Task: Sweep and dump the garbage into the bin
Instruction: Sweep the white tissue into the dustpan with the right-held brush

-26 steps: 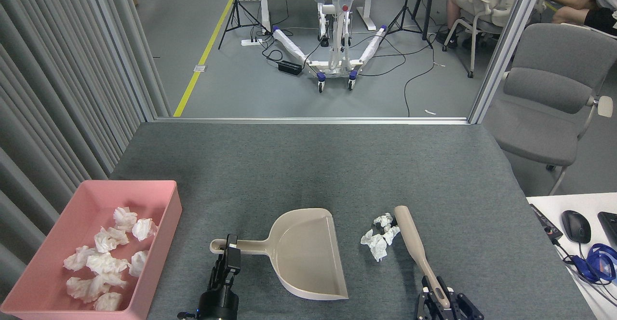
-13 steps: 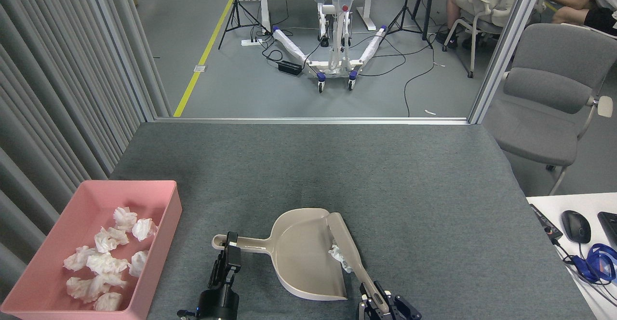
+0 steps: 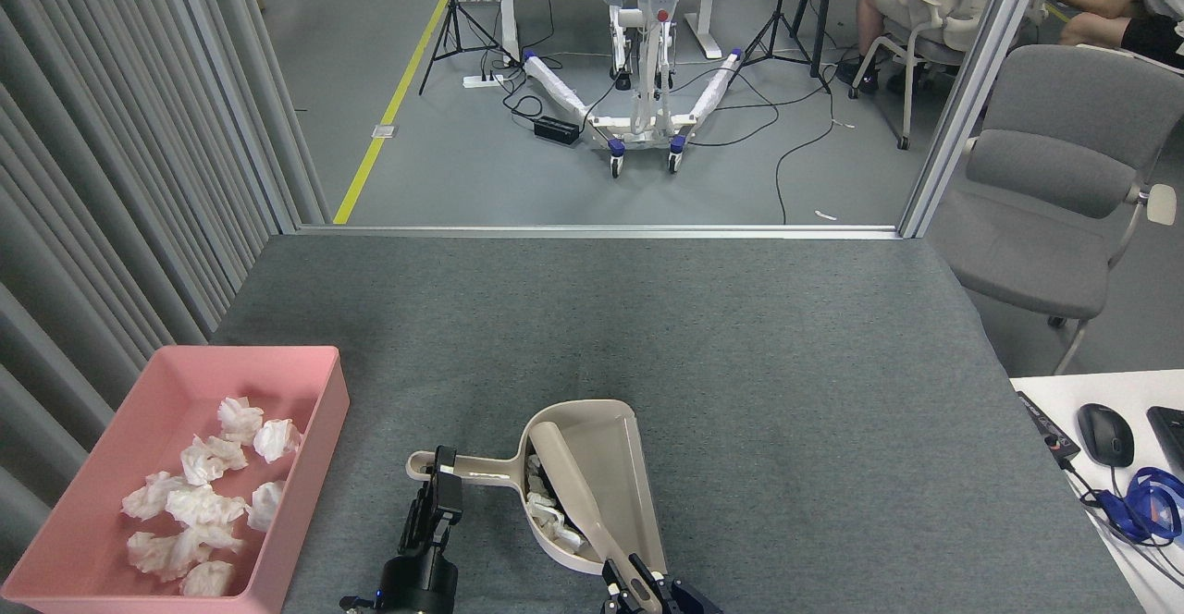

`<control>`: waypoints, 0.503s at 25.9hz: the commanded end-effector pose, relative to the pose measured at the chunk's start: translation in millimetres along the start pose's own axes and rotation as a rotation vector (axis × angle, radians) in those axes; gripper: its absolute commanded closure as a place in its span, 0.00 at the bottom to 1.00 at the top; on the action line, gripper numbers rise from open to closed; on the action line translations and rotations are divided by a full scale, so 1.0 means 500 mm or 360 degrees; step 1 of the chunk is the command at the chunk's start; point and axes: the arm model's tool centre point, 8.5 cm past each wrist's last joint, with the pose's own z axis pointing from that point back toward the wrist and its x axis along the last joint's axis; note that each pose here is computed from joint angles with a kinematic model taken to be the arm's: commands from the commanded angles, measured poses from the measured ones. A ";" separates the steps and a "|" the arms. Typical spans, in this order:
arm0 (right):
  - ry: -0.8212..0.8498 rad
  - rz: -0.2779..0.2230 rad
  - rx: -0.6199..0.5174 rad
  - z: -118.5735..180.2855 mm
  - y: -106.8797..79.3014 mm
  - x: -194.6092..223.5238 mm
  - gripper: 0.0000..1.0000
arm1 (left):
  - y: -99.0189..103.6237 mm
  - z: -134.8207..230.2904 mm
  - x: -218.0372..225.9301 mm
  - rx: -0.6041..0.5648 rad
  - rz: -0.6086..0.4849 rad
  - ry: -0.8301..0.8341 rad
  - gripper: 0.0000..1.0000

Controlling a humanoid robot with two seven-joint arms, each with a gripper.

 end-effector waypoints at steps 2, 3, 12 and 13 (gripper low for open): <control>-0.0079 -0.0094 -0.0140 0.003 -0.026 0.019 0.98 | 0.007 -0.002 0.015 0.0035 0.0080 -0.0014 0.95; -0.0081 -0.0097 -0.0157 0.003 -0.030 0.020 0.98 | 0.013 -0.005 0.022 0.0066 0.0124 -0.0018 0.95; 0.0029 -0.0022 -0.0298 0.037 -0.097 -0.050 0.98 | 0.028 0.000 0.023 0.0151 0.0288 0.0065 0.94; 0.0056 -0.0014 -0.0323 0.046 -0.108 -0.063 0.98 | 0.032 0.001 0.025 0.0156 0.0286 0.0067 0.94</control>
